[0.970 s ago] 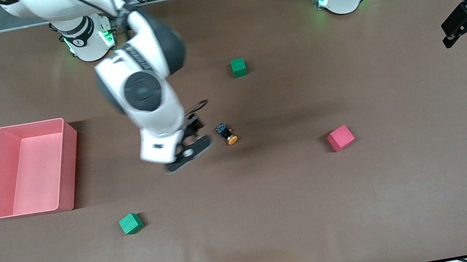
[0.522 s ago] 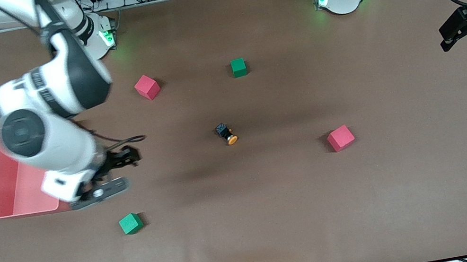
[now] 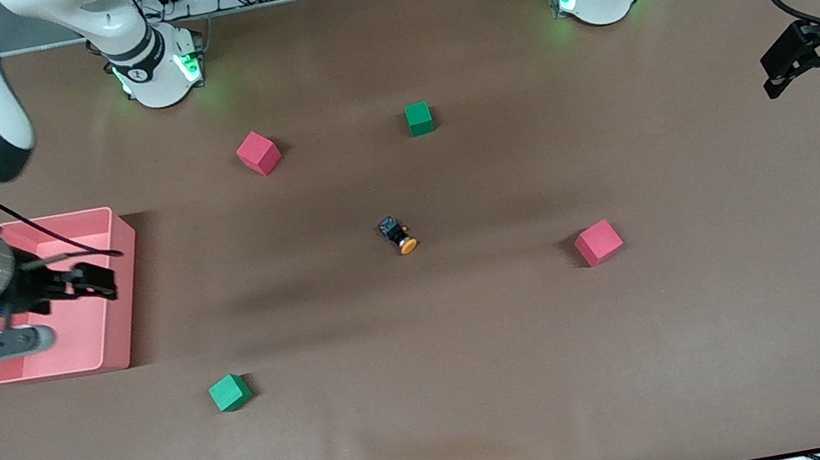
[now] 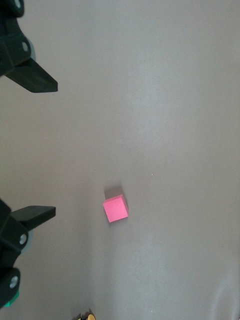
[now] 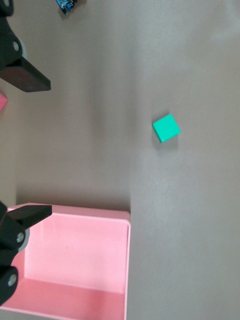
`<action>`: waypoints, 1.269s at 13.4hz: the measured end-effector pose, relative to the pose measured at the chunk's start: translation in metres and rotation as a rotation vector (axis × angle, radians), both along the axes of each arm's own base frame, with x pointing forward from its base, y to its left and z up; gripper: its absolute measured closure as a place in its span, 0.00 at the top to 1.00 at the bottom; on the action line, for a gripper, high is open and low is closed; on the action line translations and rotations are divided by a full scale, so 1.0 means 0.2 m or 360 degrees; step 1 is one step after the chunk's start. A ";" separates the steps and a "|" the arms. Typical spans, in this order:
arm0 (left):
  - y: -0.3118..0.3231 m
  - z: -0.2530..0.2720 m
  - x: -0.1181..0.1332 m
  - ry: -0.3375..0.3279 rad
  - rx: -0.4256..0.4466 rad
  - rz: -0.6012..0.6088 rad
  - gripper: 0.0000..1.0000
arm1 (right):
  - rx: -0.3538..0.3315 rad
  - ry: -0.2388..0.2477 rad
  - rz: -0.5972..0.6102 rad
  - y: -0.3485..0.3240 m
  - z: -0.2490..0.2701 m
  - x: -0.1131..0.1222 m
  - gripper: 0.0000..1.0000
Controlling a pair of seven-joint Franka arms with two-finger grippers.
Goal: Place and upright button with both arms
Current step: 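Release the button on the table and retract the right gripper, then reach the left gripper over the button lying on its side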
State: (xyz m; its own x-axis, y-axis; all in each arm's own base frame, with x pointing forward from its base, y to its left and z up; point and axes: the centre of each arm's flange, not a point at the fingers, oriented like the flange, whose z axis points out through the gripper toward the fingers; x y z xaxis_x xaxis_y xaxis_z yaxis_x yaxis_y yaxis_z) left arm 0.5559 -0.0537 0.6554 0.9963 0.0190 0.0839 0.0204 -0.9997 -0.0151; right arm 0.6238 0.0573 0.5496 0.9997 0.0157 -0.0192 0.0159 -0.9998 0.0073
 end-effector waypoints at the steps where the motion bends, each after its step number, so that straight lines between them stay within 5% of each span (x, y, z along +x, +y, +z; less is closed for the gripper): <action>1: 0.00 0.00 0.00 0.0001 0.0000 -0.0001 1.00 | 0.0003 -0.0015 -0.0017 -0.05 0.05 -0.05 1.00; 4: -0.01 -0.01 0.00 0.0006 -0.0001 -0.0007 1.00 | 0.0011 -0.0036 0.0041 -0.22 0.18 -0.21 1.00; 8: -0.04 -0.02 0.00 0.0012 0.0000 -0.0024 1.00 | 0.0025 0.0028 0.0075 -0.45 0.31 -0.36 1.00; 17: -0.15 -0.07 0.01 0.0042 0.0001 -0.0082 1.00 | 0.0112 0.0096 -0.0024 -0.43 0.46 -0.43 1.00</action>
State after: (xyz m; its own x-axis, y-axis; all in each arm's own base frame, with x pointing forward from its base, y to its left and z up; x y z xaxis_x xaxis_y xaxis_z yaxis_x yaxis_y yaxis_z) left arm 0.5582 -0.0835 0.6410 0.9978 -0.0323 0.0579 -0.0314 -0.9994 -0.0154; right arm 0.5374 -0.0294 0.6425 0.9969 0.0042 -0.0789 -0.0009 -0.9980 -0.0637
